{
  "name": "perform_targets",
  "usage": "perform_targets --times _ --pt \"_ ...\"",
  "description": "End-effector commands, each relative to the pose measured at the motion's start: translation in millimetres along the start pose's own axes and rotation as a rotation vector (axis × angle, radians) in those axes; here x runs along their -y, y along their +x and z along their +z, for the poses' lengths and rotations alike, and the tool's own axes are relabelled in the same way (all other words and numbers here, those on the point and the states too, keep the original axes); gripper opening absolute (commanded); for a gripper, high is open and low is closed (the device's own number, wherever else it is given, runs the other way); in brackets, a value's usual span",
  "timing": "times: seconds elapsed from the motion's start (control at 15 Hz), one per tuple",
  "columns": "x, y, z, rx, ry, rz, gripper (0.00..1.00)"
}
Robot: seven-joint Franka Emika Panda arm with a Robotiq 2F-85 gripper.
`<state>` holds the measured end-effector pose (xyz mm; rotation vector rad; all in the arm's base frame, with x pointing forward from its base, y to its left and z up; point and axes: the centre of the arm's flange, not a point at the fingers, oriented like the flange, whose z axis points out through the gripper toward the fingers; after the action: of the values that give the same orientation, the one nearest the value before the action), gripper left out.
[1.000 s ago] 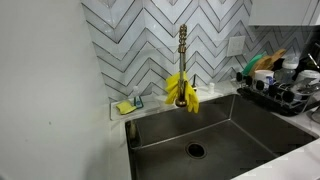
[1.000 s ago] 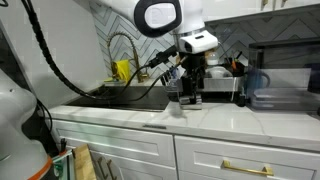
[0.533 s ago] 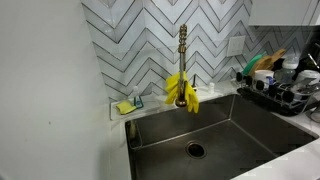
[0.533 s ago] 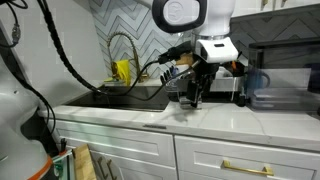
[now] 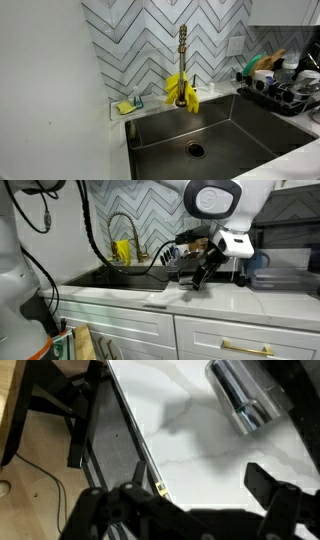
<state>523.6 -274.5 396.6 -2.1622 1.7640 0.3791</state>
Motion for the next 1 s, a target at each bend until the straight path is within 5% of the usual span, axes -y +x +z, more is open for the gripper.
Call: perform_targets --times 0.0,0.67,0.93 --pt "24 21 12 0.093 -0.053 0.022 1.00" --pt "47 44 38 0.227 -0.098 0.026 1.00" --pt "44 45 51 0.319 -0.185 0.072 1.00"
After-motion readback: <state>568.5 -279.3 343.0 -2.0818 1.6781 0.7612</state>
